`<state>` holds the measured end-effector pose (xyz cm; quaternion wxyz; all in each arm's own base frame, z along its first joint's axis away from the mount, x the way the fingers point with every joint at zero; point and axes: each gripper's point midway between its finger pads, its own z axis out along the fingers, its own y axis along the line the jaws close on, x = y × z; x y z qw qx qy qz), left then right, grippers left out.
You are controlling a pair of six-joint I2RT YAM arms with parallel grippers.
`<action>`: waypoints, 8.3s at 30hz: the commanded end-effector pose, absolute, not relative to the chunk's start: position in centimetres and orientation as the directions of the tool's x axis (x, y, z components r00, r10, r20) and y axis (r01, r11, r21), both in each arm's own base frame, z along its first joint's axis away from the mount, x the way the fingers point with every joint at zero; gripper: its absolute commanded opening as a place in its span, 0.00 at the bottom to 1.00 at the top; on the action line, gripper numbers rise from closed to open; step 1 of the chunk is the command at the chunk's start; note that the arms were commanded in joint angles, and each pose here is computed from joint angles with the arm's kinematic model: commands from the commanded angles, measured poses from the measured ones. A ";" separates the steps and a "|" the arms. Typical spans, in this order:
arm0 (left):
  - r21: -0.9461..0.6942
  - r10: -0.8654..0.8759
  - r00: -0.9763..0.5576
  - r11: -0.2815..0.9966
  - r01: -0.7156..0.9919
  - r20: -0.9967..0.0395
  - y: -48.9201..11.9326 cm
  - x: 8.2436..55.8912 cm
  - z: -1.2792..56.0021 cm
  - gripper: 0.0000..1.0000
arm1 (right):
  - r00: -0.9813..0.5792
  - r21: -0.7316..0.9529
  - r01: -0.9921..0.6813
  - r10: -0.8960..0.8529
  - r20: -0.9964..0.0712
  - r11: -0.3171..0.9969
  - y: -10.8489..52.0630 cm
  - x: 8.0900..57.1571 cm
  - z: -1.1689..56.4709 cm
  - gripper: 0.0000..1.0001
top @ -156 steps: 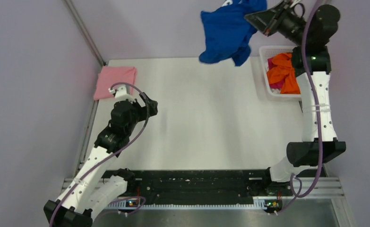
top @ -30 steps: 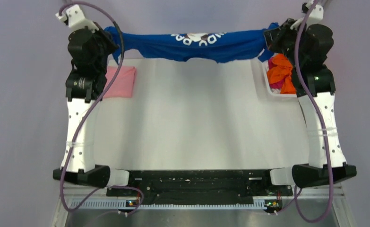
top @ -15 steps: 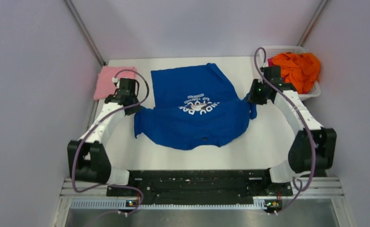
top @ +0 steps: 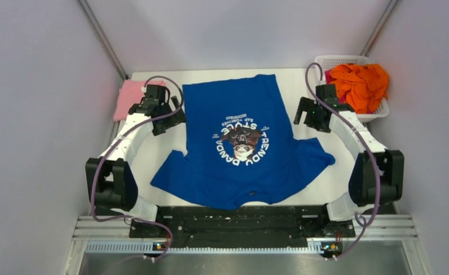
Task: Fold and stack the t-shirts
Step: Flatten out the tshirt, then grab the side of the flattened tshirt closest away from the robot with both arms, then fold the flattened tshirt in 1/3 of the way
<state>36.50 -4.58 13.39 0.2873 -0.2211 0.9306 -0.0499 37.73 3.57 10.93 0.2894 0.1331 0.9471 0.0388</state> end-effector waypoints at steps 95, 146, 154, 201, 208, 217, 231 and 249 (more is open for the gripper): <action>-0.119 -0.380 -0.887 0.925 -0.362 -0.262 -8.4 43.6 1.7 0.99 | -0.875 -0.089 0.262 0.198 -0.441 0.961 2.2 35.1 2.8 0.99; -0.106 -0.813 -0.402 0.484 -0.869 -0.421 -0.5 21.4 1.4 0.51 | -0.848 0.119 -0.079 -0.004 -0.530 0.990 13.2 23.2 8.3 0.96; -0.108 -0.809 -0.395 0.482 -0.869 -0.435 -0.4 22.9 1.0 0.46 | -0.856 0.098 -0.094 -0.030 -0.516 0.991 12.9 23.0 8.4 0.96; -0.164 -0.767 -0.466 0.579 -0.799 -0.440 -1.2 23.5 3.4 0.00 | -0.928 -0.131 -0.142 -0.178 -0.327 0.981 14.8 11.6 0.8 0.14; -0.167 -0.764 -0.471 0.586 -0.793 -0.441 -1.3 23.5 3.8 0.00 | -0.903 -0.077 -0.138 -0.157 -0.399 0.987 15.7 12.7 2.9 0.00; -0.132 -0.765 -0.478 0.578 -0.806 -0.431 -0.7 20.4 4.5 0.00 | -0.965 0.110 -0.258 -0.251 -0.078 0.960 15.1 4.2 5.3 0.00; -0.213 -0.802 -0.453 0.557 -0.803 -0.390 -1.4 17.2 5.3 0.00 | -0.967 0.091 -0.242 -0.232 -0.106 0.966 14.4 3.6 8.2 0.00; -0.417 -0.800 -0.360 0.569 -0.709 -0.479 -2.9 28.4 11.5 0.00 | -0.860 0.221 -0.146 -0.013 -0.510 0.964 17.4 21.5 15.0 0.00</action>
